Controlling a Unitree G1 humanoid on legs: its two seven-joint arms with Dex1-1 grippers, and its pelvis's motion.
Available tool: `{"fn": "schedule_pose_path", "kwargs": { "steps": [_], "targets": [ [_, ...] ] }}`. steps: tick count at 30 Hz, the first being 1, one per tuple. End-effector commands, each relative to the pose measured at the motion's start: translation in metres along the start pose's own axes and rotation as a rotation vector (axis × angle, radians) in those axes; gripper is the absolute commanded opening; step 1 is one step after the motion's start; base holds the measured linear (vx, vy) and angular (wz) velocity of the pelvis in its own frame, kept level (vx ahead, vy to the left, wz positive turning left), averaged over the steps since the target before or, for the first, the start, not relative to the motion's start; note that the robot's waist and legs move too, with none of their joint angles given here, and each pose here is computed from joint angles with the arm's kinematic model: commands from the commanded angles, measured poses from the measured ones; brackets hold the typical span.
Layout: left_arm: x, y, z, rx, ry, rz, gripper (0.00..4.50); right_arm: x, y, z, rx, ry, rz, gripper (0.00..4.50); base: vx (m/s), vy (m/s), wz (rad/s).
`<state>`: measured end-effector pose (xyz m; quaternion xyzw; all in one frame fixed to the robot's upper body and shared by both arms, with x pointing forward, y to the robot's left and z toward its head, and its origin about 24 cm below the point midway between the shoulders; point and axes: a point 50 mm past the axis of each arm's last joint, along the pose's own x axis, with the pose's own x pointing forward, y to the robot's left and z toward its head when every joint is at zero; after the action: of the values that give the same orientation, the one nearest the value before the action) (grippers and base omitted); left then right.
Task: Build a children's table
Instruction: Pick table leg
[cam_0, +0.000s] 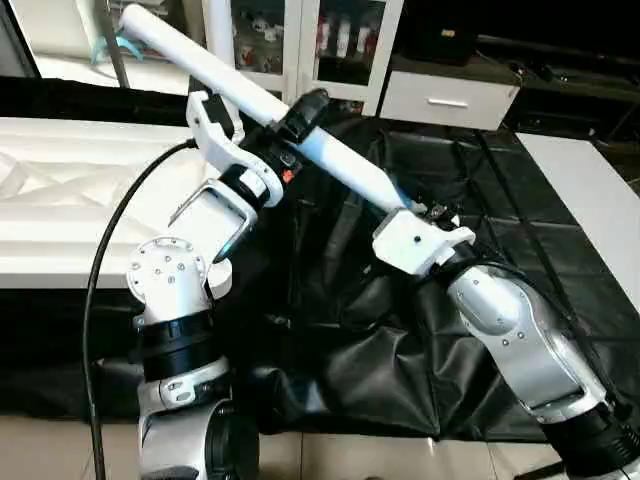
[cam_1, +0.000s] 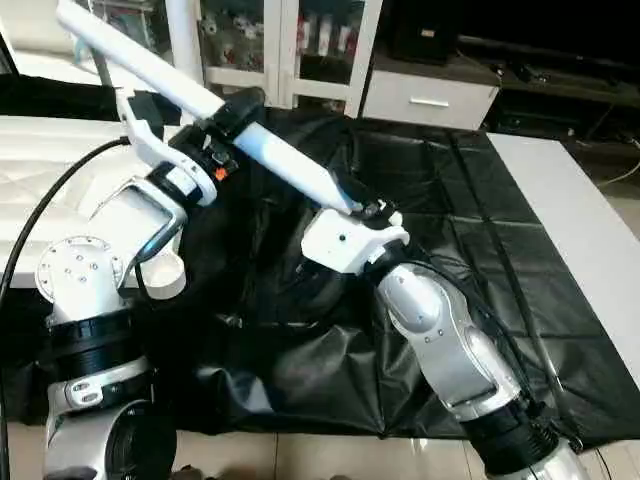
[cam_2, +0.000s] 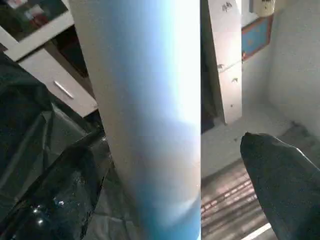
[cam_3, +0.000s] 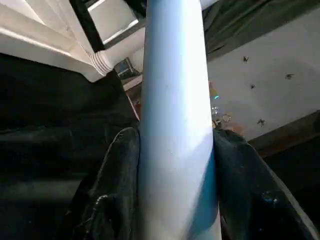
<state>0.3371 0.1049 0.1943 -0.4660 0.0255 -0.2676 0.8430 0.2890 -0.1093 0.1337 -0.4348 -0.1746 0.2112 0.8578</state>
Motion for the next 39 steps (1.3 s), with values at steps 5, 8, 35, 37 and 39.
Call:
{"fn": "schedule_pose_path", "kwargs": {
  "steps": [5,8,35,37,39],
  "targets": [
    [0.009,0.001,0.004,-0.017,-0.037,0.058,3.88,0.004,-0.009,-0.001,-0.059,-0.012,-0.068,1.82,0.000,0.000,0.00],
    [0.009,0.003,0.004,-0.014,-0.041,0.069,3.73,0.005,-0.009,-0.002,-0.060,-0.014,-0.068,1.82,0.000,0.000,0.00],
    [0.009,0.009,0.017,0.066,-0.156,0.134,1.82,0.006,-0.001,0.006,0.147,-0.127,0.005,2.60,0.000,0.000,0.00],
    [0.009,0.009,0.017,0.073,-0.153,0.131,1.79,0.005,0.001,0.009,0.176,-0.155,0.035,2.76,0.000,0.000,0.00],
    [0.010,0.008,0.019,0.109,-0.151,0.127,1.75,-0.001,0.011,0.016,0.236,-0.229,0.142,2.96,0.000,0.000,0.00]
  ]
}}
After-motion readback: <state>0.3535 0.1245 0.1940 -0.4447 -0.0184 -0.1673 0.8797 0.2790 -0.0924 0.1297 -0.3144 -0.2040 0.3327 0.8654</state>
